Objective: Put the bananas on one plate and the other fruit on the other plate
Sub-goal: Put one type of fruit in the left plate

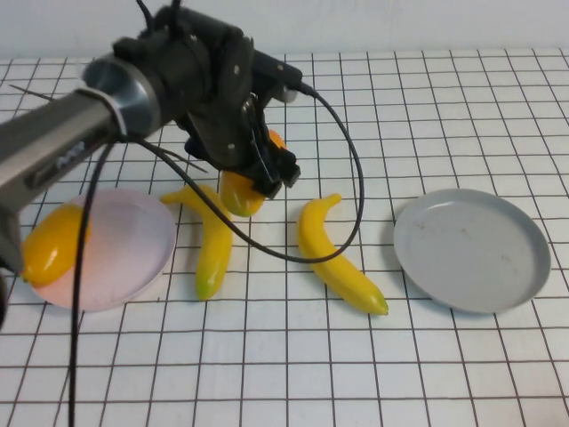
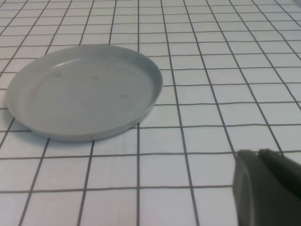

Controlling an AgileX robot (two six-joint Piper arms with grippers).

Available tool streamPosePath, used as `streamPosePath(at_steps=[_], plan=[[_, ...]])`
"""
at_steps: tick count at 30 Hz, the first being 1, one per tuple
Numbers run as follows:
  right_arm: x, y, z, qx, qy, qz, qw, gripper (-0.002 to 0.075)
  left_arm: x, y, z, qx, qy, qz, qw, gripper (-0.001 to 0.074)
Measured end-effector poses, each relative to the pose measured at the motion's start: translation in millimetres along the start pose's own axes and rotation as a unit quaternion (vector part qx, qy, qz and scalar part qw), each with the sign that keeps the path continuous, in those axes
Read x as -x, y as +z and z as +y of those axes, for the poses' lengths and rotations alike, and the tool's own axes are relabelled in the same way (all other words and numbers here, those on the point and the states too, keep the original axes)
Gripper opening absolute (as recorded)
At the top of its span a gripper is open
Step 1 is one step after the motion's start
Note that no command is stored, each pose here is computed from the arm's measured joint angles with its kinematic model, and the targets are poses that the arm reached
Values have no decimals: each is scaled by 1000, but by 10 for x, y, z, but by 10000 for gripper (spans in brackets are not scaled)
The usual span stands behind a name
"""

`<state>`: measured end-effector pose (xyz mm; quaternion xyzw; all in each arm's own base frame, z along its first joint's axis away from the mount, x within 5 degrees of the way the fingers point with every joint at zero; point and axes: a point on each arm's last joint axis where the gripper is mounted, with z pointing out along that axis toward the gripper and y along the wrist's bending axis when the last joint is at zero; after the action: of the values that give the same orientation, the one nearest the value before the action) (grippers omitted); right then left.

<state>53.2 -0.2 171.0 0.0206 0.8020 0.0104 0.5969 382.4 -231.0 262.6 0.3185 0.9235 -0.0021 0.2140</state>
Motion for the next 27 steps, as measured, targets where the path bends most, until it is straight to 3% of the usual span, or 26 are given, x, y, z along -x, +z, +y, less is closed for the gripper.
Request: streamPosePath(at_steps=[6,15,20,27], plan=[[0,0,0,0,0,0,1000,-17,-200,-556,269,14,-48,-2,999,557],[0,0,0,0,0,0,1000,-17,-969,-182,918,57,-165,82,981,557],[0,0,0,0,0,0,1000,-17,-1163,-31,971,57,-176,100,978,557],[0,0,0,0,0,0,1000,-17,-1159,53,976,60,-173,64,981,557]])
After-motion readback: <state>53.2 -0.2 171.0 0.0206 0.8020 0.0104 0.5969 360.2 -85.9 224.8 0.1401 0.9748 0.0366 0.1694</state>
